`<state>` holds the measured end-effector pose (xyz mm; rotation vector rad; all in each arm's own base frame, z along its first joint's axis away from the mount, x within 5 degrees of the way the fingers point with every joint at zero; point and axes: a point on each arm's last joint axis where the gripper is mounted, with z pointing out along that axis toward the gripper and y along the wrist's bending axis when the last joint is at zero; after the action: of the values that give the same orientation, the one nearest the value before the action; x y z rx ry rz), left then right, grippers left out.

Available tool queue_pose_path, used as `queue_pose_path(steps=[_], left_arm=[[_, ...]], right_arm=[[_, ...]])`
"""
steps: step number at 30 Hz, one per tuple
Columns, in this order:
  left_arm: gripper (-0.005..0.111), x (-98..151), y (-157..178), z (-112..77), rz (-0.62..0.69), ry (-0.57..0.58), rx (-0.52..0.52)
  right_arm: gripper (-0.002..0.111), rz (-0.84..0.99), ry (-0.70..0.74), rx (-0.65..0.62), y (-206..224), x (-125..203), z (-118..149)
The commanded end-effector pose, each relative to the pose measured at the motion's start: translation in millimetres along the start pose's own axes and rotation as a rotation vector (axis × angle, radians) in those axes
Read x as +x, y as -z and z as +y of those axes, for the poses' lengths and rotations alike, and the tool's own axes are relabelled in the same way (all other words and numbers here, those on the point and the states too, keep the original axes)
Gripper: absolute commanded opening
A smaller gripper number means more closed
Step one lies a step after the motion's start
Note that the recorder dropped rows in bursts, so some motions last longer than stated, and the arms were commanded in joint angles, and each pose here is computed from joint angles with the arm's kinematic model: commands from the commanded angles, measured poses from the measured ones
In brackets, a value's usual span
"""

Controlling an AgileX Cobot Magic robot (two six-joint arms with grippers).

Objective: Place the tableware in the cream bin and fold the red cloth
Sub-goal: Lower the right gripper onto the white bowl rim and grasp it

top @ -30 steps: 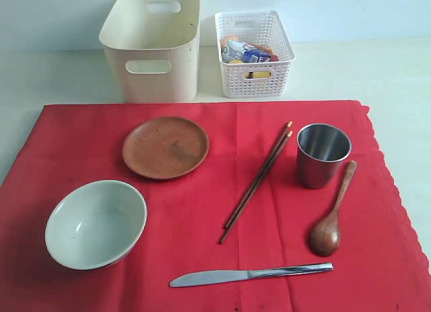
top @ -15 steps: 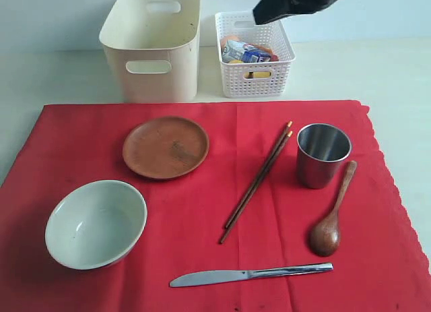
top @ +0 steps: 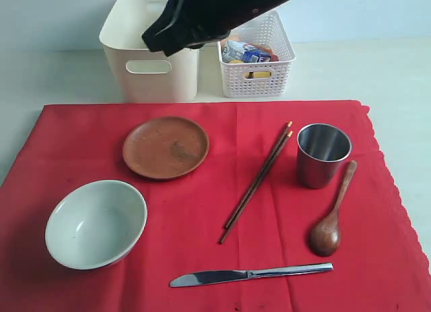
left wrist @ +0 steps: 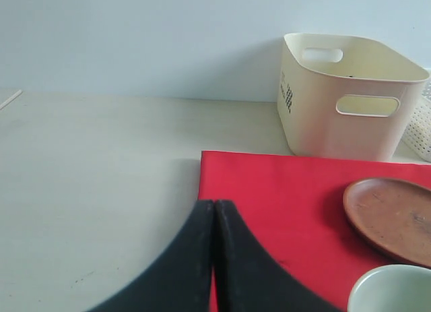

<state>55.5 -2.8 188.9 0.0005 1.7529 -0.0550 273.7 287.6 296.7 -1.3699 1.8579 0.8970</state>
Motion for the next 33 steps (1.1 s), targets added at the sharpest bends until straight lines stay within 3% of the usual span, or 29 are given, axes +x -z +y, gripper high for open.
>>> queue_pose_path(steps=[1, 12, 20, 24, 28, 33], left_arm=[[0.002, -1.0, 0.6, 0.0, -0.013, 0.006, -0.001], [0.002, -1.0, 0.6, 0.0, -0.013, 0.006, -0.001], [0.002, -1.0, 0.6, 0.0, -0.013, 0.006, -0.001], [0.002, -1.0, 0.6, 0.0, -0.013, 0.006, -0.001], [0.002, -1.0, 0.6, 0.0, -0.013, 0.006, -0.001], [0.002, -1.0, 0.6, 0.0, -0.013, 0.006, -0.001]], right_arm=[[0.000, -0.001, 0.070, -0.040, -9.0, -3.6, 17.3], [0.000, 0.056, 0.053, -0.056, -30.1, 9.7, 13.8], [0.000, 0.226, -0.051, -0.010, -76.0, 52.9, -7.3], [0.000, 0.302, -0.019, 0.152, -95.4, 58.3, 2.4], [0.000, 0.330, 0.049, 0.147, -113.6, 62.2, 21.3], [0.004, 0.327, 0.079, 0.159, -125.8, 66.7, 26.5]])
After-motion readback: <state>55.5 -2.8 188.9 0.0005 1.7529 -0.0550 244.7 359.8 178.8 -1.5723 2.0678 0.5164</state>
